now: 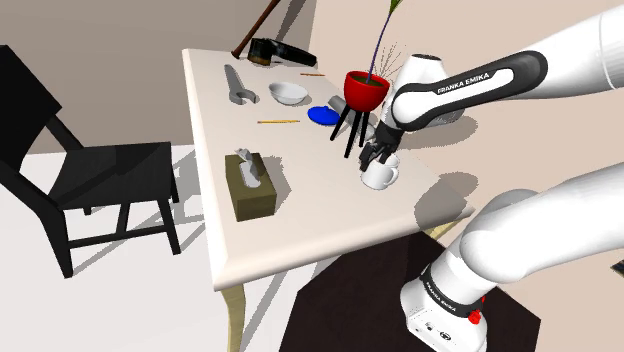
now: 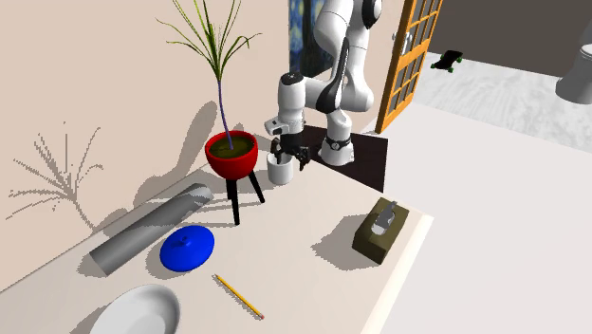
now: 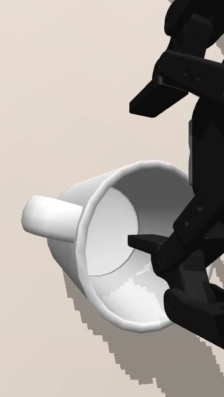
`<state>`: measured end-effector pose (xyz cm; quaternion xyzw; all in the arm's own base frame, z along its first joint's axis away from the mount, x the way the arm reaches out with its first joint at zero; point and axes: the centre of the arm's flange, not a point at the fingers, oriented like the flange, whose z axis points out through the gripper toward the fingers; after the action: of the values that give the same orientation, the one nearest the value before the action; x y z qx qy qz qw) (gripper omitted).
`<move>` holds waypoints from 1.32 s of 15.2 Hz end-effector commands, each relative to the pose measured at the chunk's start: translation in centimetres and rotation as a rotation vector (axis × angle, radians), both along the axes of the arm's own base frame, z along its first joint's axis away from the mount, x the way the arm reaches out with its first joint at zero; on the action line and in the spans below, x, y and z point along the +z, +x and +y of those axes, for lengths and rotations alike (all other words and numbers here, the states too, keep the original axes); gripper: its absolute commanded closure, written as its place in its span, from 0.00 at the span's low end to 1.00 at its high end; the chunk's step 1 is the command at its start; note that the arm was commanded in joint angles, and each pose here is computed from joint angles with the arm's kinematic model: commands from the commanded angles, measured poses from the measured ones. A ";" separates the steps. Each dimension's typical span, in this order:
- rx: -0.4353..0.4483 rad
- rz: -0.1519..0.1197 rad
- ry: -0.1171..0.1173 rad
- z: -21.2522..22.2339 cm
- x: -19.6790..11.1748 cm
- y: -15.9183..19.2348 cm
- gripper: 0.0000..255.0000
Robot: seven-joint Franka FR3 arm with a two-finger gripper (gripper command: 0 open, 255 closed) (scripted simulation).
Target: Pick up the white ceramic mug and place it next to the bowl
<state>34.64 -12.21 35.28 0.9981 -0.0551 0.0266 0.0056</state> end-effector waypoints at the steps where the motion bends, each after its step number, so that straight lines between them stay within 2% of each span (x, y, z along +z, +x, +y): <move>1: 0.000 0.000 0.000 0.0 0.0 0.0 0.00; 2: 0.000 0.000 0.000 0.0 0.0 0.0 0.00; 3: 0.000 0.000 0.000 0.0 0.0 0.0 1.00; 12: 0.000 0.000 0.000 0.0 0.0 0.0 1.00; 20: 0.000 0.000 0.000 0.0 4.2 0.0 1.00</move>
<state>34.60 -12.24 38.85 0.9981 -0.0551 0.0266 0.0056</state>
